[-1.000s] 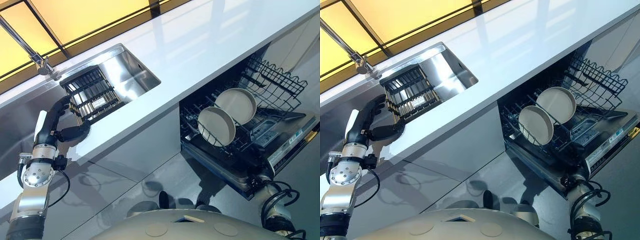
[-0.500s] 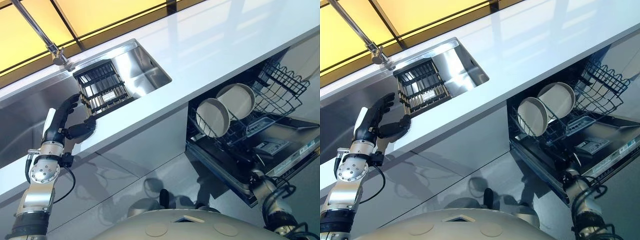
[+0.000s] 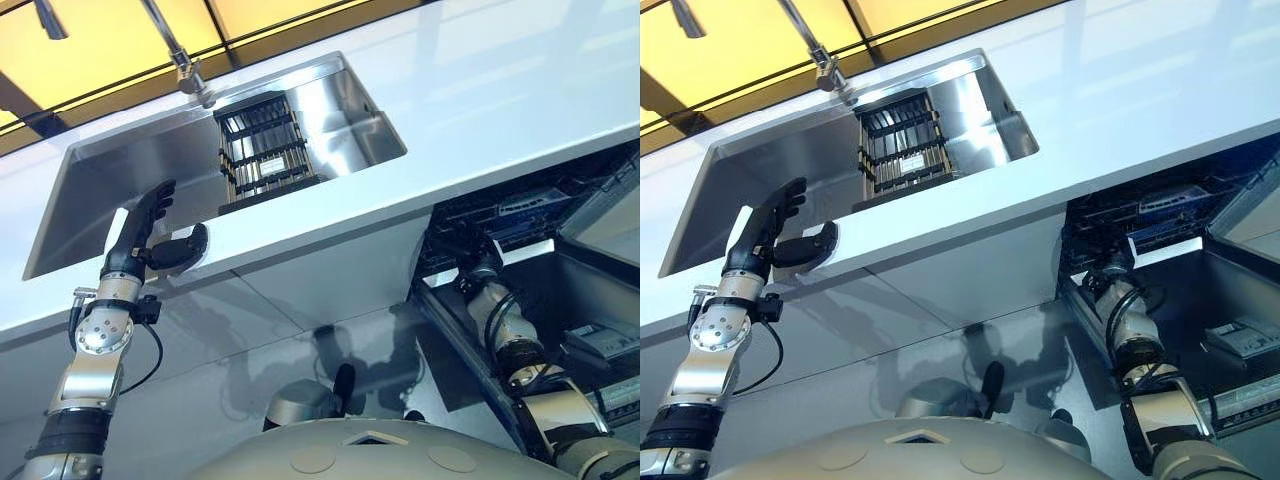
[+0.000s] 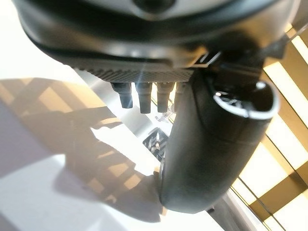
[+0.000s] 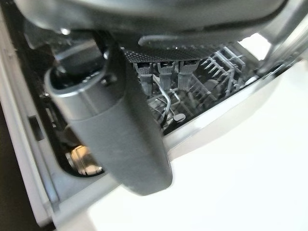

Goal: Pick up plates and place into dishwasher.

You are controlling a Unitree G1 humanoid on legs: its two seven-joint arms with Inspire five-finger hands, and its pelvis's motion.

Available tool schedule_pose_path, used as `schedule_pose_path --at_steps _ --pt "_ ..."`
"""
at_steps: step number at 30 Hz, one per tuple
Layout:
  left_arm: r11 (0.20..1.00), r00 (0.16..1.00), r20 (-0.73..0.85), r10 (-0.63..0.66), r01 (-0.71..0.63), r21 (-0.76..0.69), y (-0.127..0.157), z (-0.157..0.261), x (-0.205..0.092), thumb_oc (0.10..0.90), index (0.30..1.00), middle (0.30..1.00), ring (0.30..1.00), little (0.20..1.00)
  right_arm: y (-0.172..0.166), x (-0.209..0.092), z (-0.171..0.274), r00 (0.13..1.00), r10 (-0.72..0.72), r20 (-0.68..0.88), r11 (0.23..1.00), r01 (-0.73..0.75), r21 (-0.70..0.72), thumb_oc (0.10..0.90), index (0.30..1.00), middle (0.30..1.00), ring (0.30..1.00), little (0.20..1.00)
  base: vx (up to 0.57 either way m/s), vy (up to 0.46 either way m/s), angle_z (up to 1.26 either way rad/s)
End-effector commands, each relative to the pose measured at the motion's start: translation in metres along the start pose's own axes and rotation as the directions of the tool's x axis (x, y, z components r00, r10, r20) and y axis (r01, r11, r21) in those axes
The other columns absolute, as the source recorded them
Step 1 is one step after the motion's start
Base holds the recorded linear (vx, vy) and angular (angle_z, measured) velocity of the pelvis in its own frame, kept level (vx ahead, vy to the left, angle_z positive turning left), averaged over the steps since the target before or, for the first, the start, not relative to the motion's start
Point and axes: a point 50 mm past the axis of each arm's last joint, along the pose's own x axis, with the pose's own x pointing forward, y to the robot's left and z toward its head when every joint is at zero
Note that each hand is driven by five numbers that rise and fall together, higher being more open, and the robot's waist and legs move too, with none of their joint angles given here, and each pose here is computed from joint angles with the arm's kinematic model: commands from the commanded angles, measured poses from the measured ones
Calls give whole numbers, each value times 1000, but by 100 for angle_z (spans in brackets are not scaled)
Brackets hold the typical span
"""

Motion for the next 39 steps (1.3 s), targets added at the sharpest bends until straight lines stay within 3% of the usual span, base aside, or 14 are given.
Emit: schedule_pose_path --at_steps 1,7,12,22,30,35,39 --pt "998 991 129 30 -37 52 17 22 11 800 900 900 900 900 128 -14 149 716 361 597 921 -376 -106 800 900 900 900 900 0 0 0" --pt "998 989 145 39 -47 50 21 25 11 800 900 900 900 900 115 -7 121 794 412 446 909 -329 -254 800 900 900 900 900 -23 -51 0" --pt "996 985 157 70 -79 52 25 29 12 800 900 900 900 900 85 -9 82 872 352 341 936 -332 -118 800 900 900 900 900 -70 -64 -5" --pt "983 974 145 175 -182 37 39 21 -4 800 900 900 900 900 18 -42 10 956 208 206 977 -193 -91 800 900 900 900 900 -86 -58 -17" --pt "981 969 165 182 -191 42 47 25 -1 800 900 900 900 900 -50 -49 11 979 0 203 998 12 -60 800 900 900 900 900 -76 -89 -17" --pt "983 970 164 179 -184 15 49 26 3 800 900 900 900 900 -84 -53 26 927 -229 298 973 217 72 800 900 900 900 900 -55 -113 -14" --pt "984 972 155 178 -179 -7 49 24 6 800 900 900 900 900 -108 -55 24 891 -372 258 921 321 221 800 900 900 900 900 -28 -114 -12"
